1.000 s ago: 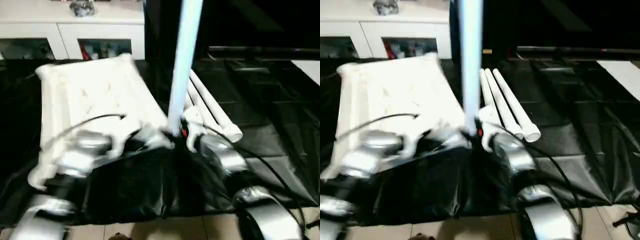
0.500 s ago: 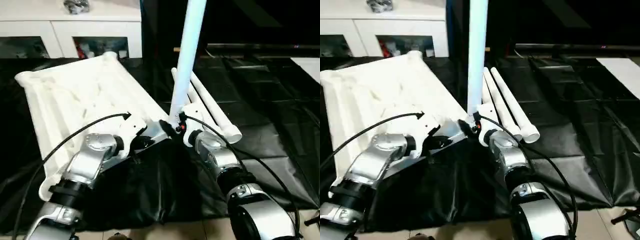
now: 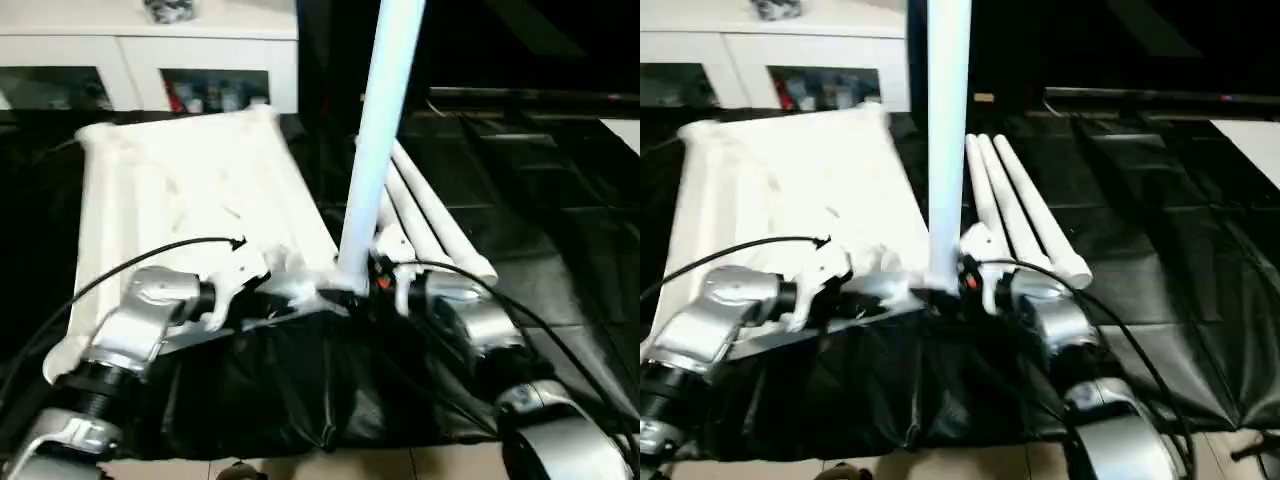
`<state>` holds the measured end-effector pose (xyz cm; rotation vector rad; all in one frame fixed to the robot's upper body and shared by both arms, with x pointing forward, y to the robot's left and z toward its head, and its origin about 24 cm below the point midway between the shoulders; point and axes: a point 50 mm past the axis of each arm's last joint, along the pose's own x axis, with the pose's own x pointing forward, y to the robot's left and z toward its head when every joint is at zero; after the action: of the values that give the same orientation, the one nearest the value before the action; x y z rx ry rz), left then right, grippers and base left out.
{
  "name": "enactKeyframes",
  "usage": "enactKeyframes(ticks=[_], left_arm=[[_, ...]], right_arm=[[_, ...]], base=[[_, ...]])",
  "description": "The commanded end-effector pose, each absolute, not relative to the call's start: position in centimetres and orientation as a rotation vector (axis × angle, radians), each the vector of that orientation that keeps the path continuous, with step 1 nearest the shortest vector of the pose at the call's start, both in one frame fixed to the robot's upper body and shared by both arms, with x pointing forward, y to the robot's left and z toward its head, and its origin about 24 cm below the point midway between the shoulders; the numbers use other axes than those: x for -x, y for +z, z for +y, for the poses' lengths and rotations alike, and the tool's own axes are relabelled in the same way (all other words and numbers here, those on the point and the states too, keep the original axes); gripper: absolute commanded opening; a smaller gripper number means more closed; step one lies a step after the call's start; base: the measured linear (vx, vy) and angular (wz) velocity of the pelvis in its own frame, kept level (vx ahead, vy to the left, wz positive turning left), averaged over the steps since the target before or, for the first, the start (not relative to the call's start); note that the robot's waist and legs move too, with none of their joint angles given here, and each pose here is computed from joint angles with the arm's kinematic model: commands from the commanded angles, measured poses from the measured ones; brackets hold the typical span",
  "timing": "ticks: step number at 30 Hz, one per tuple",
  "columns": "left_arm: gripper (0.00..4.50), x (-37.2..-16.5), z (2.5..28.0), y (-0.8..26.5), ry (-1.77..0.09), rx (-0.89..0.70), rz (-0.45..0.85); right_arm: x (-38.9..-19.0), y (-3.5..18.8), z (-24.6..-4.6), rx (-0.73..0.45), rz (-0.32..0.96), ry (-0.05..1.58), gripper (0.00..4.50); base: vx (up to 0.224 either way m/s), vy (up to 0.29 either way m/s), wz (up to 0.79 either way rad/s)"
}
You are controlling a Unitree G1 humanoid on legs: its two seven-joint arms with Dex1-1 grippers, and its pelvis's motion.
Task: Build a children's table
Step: Rotate leg to tighten
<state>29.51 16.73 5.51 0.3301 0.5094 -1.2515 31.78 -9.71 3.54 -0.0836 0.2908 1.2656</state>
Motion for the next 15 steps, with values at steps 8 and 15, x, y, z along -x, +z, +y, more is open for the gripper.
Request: enactKeyframes(ticks=[8, 15], left_arm=[[0.0, -30.11, 16.07, 6.39, -1.374, -0.374, 0.482], [0.0, -30.4, 16.08, 6.28, -1.348, -0.361, 0.474]], right_arm=[[-30.13, 3.15, -8.15, 0.099, 0.374, 1.495, 2.96], [-29.97, 2.73, -7.66, 0.06, 0.388, 1.456, 2.77]], base=[[0.0, 0.0, 0.0], [0.0, 0.0, 0.0]])
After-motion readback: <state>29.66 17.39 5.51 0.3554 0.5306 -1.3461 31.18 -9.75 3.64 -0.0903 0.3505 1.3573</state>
